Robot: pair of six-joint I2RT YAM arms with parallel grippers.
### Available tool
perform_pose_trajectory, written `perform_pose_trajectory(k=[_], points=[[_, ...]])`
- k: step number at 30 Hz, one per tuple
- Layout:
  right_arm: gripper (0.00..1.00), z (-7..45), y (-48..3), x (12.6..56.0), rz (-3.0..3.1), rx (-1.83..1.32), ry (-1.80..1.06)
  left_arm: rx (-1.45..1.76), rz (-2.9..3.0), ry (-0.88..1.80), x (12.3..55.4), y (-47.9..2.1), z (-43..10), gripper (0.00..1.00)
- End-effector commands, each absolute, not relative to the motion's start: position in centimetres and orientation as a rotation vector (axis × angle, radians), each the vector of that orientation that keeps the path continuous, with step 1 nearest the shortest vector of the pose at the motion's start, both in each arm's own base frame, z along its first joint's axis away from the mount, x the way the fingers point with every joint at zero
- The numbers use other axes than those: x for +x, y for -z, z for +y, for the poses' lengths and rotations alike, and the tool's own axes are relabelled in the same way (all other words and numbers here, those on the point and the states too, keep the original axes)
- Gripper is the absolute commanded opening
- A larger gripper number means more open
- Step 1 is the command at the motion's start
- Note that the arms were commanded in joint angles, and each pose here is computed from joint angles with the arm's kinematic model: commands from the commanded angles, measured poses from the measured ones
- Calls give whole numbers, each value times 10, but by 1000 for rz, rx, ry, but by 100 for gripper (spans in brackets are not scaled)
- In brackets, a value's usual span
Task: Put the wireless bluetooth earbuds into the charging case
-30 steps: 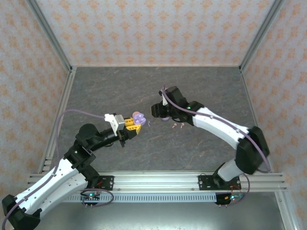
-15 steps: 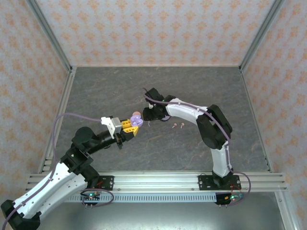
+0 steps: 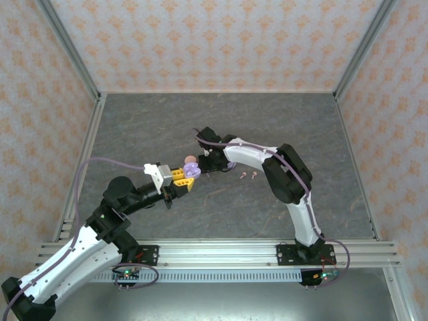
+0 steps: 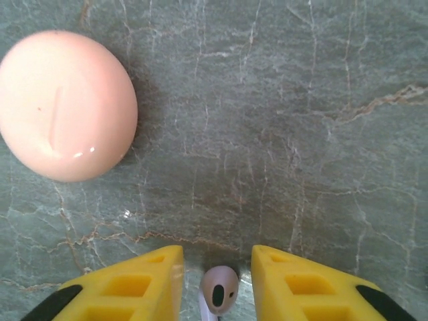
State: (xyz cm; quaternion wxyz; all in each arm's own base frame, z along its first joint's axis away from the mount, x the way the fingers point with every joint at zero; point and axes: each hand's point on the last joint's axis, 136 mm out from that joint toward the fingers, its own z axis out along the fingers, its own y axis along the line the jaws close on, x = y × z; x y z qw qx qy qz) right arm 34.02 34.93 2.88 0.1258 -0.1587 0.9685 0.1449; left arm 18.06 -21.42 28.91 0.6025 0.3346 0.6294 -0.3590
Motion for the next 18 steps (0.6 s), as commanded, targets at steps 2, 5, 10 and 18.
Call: perform_pose_trajectory(k=[2,5,10,18], points=[[26,349,-24,340,2839,-479,-379,789,1435,811,181,-293,-215,0],[23,346,-25,337,2846,-487,-371,792,1437,810,181,-294,-215,0],[24,342,-25,332,2859,-491,-363,796,1443,810,183,-293,-217,0],[19,341,-25,326,2868,-503,-375,797,1448,809,184,-293,-217,0]])
